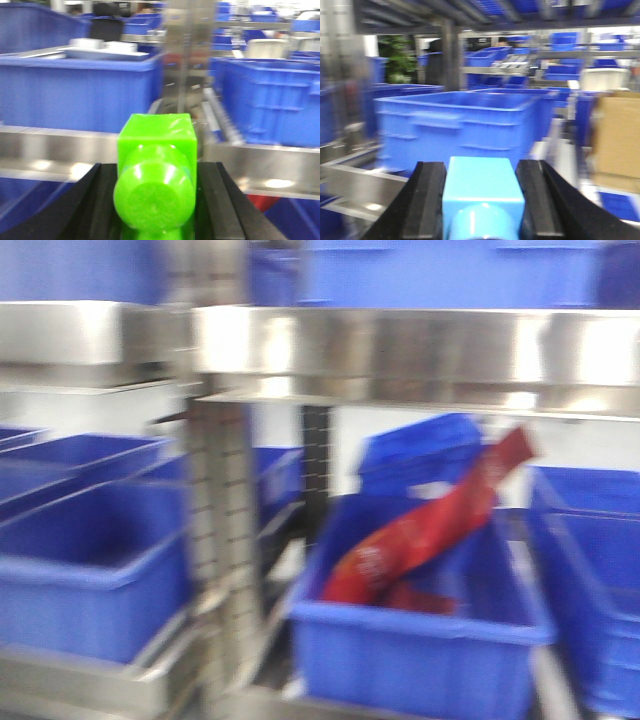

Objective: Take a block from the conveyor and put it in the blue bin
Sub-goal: 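Carry both blocks up to the blue bins on the shelf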

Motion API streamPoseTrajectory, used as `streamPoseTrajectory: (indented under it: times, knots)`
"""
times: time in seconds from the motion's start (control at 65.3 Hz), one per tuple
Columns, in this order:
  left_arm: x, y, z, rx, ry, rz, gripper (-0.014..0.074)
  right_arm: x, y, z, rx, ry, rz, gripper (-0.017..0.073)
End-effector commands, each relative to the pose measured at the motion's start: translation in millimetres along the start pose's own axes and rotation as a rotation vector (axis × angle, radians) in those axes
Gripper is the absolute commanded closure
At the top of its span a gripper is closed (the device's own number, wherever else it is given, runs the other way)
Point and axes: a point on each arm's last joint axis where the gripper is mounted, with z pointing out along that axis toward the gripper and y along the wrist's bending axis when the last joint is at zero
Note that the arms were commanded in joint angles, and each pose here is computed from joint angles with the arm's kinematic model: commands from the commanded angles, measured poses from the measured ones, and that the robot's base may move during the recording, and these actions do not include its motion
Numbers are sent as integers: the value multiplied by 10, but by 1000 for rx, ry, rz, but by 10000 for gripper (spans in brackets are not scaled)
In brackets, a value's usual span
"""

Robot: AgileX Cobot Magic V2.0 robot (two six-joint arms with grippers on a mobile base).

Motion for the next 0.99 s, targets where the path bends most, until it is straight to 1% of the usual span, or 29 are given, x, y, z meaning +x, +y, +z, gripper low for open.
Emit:
streamPoseTrajectory:
  times: [0.0,0.979]
  knots:
    - [-23,-5,-11,5,-24,-2,705,-26,2,-8,-2,-26,-10,721]
    - [-23,-5,-11,5,-24,-2,705,-26,2,-8,-2,-26,-10,721]
